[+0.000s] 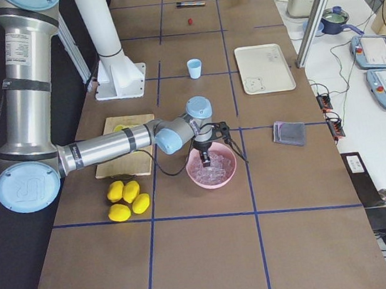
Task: Mash ice and strawberries in cup
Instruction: 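Lower the right gripper into the pink bowl and grasp another ice cube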
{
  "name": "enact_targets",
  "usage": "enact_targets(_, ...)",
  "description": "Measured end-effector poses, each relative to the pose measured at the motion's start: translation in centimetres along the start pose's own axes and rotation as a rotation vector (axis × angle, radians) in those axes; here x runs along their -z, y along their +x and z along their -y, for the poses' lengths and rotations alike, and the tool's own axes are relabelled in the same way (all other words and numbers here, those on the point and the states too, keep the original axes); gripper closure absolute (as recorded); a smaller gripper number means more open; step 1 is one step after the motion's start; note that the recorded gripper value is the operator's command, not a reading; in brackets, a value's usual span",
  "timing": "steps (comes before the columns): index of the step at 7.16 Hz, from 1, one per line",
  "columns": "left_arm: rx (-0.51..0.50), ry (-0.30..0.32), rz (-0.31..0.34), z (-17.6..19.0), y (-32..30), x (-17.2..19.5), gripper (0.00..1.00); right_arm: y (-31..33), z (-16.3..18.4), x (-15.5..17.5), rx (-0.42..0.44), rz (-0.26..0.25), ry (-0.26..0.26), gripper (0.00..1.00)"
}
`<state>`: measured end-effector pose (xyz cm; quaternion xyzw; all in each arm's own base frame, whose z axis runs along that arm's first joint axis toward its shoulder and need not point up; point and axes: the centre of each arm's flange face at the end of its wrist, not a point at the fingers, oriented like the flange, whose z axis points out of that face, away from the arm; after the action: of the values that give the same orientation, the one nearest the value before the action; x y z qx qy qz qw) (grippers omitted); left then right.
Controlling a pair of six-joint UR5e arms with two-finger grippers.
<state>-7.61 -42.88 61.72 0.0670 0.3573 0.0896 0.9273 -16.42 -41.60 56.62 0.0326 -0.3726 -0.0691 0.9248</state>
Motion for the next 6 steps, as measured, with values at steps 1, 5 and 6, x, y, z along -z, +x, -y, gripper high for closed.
enact_targets(1, 0.000, 0.000, 0.000, 0.01, 0.01, 0.00, 0.00, 0.23, -0.15, -0.24, -0.002, -0.003, -0.005, 0.38)
enact_targets(5, -0.001, 0.002, -0.011, 0.05, 0.13, 0.01, 0.00, 0.46, -0.53, -0.69, -0.003, -0.009, -0.019, 0.57)
enact_targets(6, -0.001, 0.003, -0.013, 0.05, 0.14, 0.01, 0.00, 0.45, -0.55, -0.76, -0.003, -0.009, -0.021, 0.80)
